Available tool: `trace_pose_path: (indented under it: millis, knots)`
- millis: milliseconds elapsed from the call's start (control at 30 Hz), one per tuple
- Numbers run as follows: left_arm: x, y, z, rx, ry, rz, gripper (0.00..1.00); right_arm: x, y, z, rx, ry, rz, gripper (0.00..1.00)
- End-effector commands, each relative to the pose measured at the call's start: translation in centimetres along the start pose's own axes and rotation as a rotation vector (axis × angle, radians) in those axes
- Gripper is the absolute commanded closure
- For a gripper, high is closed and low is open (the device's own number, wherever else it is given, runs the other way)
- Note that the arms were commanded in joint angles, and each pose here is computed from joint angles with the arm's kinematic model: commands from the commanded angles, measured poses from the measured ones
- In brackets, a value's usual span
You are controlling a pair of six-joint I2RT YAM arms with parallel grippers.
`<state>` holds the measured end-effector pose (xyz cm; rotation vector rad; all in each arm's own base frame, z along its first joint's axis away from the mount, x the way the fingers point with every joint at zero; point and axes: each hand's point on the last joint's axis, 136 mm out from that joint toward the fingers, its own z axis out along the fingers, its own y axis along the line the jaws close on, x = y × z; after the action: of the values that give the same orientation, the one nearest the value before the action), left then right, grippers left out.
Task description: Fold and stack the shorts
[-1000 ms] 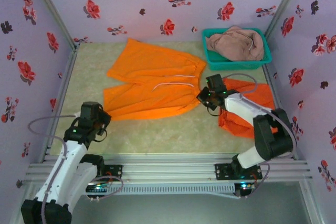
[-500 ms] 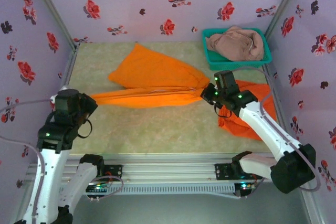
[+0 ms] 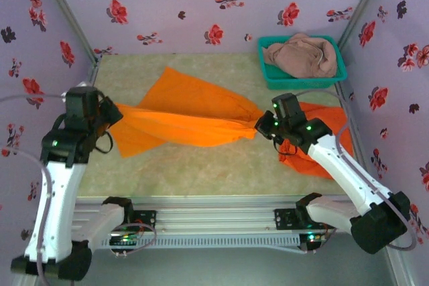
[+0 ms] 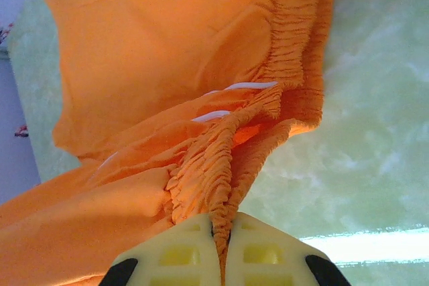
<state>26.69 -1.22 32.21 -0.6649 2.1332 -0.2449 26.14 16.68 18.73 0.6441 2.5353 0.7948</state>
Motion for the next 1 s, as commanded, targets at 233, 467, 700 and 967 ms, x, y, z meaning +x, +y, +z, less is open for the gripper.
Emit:
trace_pose_path:
  millis: [233,467,700,967]
  knots:
    - [-6.5,-6.3,9.2,0.024,-0.101,0.071,1.00,-0.8,-3.6,2.4,0.177,-0.070,0.240,1.00]
    - [-7.4,-9.5,16.5,0.016,-0.047,0.104,1.00,-2.3,-4.1,4.3,0.210,-0.107,0.332,1.00]
    - [-7.3,-11.8,23.3,0.012,0.012,0.121,1.00,-3.9,-5.0,5.9,0.250,-0.117,0.380,1.00]
    - [-6.6,-14.1,29.6,0.034,0.059,0.123,1.00,-5.9,-5.6,7.6,0.271,-0.123,0.420,1.00]
